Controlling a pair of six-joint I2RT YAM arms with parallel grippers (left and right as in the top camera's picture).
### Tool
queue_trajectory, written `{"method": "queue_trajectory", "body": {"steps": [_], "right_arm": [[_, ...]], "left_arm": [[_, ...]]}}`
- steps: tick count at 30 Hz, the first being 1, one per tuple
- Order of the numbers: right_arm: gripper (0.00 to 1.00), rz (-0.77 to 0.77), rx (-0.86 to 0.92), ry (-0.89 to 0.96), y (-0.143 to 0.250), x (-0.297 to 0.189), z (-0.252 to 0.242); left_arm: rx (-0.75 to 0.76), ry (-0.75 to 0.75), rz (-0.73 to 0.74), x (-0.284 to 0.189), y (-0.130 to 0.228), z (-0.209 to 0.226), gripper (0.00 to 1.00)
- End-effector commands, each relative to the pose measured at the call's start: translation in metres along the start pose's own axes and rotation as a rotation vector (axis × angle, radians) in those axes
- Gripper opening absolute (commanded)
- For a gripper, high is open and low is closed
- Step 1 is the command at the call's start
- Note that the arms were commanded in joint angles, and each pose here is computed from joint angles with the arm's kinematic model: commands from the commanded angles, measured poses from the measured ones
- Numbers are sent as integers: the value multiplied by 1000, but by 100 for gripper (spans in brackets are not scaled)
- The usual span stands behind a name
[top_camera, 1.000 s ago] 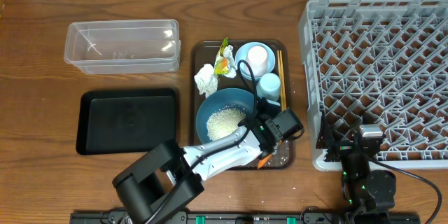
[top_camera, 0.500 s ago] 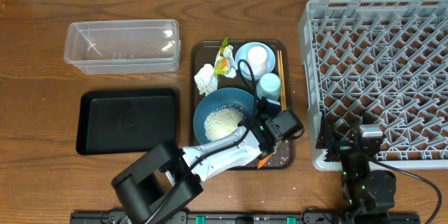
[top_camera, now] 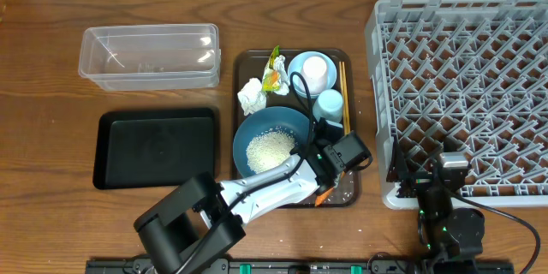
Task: Sort waste into correct bins and load items into the dishwasher rack
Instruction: 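Close the left gripper on the blue bowl's rim, then lift the blue bowl with the left gripper and carry it left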
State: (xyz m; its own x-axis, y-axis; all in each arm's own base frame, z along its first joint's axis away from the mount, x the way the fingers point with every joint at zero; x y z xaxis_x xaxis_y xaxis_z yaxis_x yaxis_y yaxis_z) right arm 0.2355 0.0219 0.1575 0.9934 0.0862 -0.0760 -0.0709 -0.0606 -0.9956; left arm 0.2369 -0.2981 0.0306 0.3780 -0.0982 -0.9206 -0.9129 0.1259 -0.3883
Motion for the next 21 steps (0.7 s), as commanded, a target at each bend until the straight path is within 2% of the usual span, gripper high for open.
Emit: {"method": "queue_trajectory", "body": {"steps": [1, 6, 21], "right_arm": [[99, 4, -15, -25, 1, 0, 6], [99, 4, -15, -25, 1, 0, 6], [99, 4, -15, -25, 1, 0, 6]], "left_arm": [[16, 3, -19, -8, -4, 2, 9], [56, 13, -32, -18, -10, 0, 9], [34, 63, -87, -64, -24, 5, 8]]}}
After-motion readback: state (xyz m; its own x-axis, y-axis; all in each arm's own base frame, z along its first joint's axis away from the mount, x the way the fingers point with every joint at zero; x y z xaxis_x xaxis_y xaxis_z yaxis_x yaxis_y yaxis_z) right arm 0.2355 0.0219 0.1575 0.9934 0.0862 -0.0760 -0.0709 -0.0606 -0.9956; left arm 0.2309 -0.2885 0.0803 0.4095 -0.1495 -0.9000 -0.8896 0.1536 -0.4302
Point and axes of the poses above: each gripper's point midway between its finger pads, its own x axis out along the fingers, its own z axis along the line the jaws close on, y = z × x, the point moved 1 cm from there along -x, back along the fingers, and after that the axes turned 8 degrees about -x, right-handed, at the moved point
